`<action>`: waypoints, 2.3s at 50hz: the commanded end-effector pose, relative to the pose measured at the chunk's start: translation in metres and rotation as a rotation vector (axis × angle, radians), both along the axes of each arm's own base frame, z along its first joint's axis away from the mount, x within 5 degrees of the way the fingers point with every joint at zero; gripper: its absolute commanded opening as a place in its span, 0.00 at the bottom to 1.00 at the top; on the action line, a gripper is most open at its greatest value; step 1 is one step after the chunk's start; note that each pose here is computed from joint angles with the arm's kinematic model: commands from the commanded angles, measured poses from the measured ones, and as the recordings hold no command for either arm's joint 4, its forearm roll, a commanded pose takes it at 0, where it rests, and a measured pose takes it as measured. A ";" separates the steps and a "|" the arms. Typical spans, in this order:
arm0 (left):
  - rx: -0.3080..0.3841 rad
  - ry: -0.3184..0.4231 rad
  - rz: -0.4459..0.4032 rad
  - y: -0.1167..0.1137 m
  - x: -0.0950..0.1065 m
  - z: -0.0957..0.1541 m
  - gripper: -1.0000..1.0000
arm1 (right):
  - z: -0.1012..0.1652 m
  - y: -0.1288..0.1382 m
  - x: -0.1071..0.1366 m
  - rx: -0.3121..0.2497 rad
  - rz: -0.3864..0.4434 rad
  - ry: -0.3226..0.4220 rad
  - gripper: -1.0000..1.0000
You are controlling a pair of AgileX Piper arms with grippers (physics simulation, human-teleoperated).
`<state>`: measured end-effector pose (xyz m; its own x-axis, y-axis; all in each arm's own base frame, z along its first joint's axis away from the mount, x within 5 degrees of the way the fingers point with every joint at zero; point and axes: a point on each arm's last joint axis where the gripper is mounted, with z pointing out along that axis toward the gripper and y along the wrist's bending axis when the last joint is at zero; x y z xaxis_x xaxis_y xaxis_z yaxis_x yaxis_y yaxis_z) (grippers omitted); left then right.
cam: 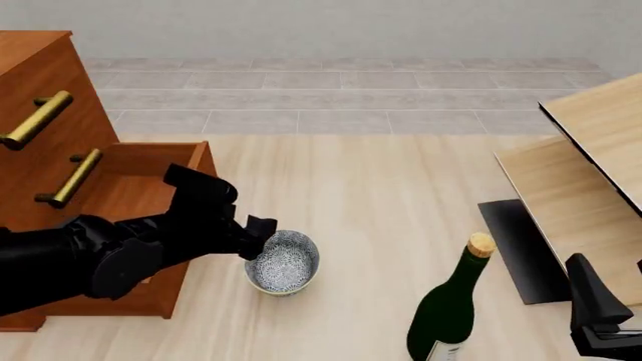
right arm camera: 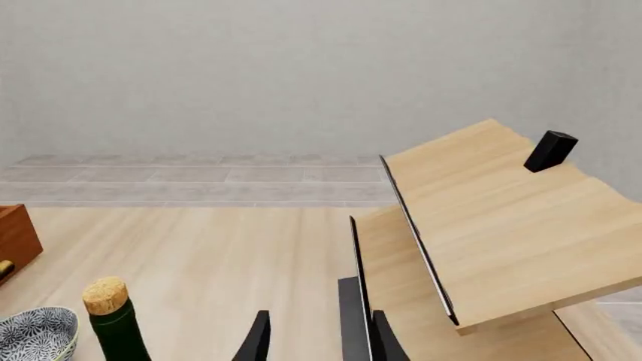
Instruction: Put the bowl on top of the cabinet.
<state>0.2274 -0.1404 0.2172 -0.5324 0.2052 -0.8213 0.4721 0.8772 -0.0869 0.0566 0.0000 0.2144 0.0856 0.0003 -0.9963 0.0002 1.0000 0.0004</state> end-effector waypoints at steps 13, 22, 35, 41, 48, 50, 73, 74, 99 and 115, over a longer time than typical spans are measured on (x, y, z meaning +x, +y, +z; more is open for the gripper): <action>0.019 0.011 0.006 0.000 0.008 -0.014 1.00 | 0.000 0.000 0.000 0.000 0.000 0.000 1.00; 0.027 0.014 0.002 -0.002 0.010 -0.018 1.00 | 0.000 0.000 0.000 0.000 0.000 0.000 1.00; 0.036 0.019 -0.009 -0.005 0.011 -0.023 1.00 | 0.000 0.000 0.000 0.000 0.000 0.000 1.00; 0.040 0.020 -0.009 -0.005 0.012 -0.026 1.00 | 0.000 0.000 0.000 0.000 0.000 0.000 1.00; 0.045 0.026 -0.009 -0.006 0.014 -0.031 1.00 | 0.000 0.000 0.000 0.000 0.000 0.000 1.00; 0.046 0.029 -0.006 -0.006 0.016 -0.033 1.00 | 0.000 0.000 0.000 0.000 0.000 0.000 1.00; 0.067 0.045 0.000 -0.009 0.029 -0.056 1.00 | 0.000 0.000 0.000 0.000 0.000 0.000 1.00; 0.067 0.046 0.001 -0.009 0.029 -0.056 1.00 | 0.000 0.000 0.000 0.000 0.000 0.000 1.00; 0.086 0.059 0.003 -0.008 0.034 -0.067 1.00 | 0.000 0.000 0.000 0.000 0.000 0.000 1.00; 0.096 0.063 0.007 -0.007 0.038 -0.074 1.00 | 0.000 0.000 0.000 0.000 0.000 0.000 1.00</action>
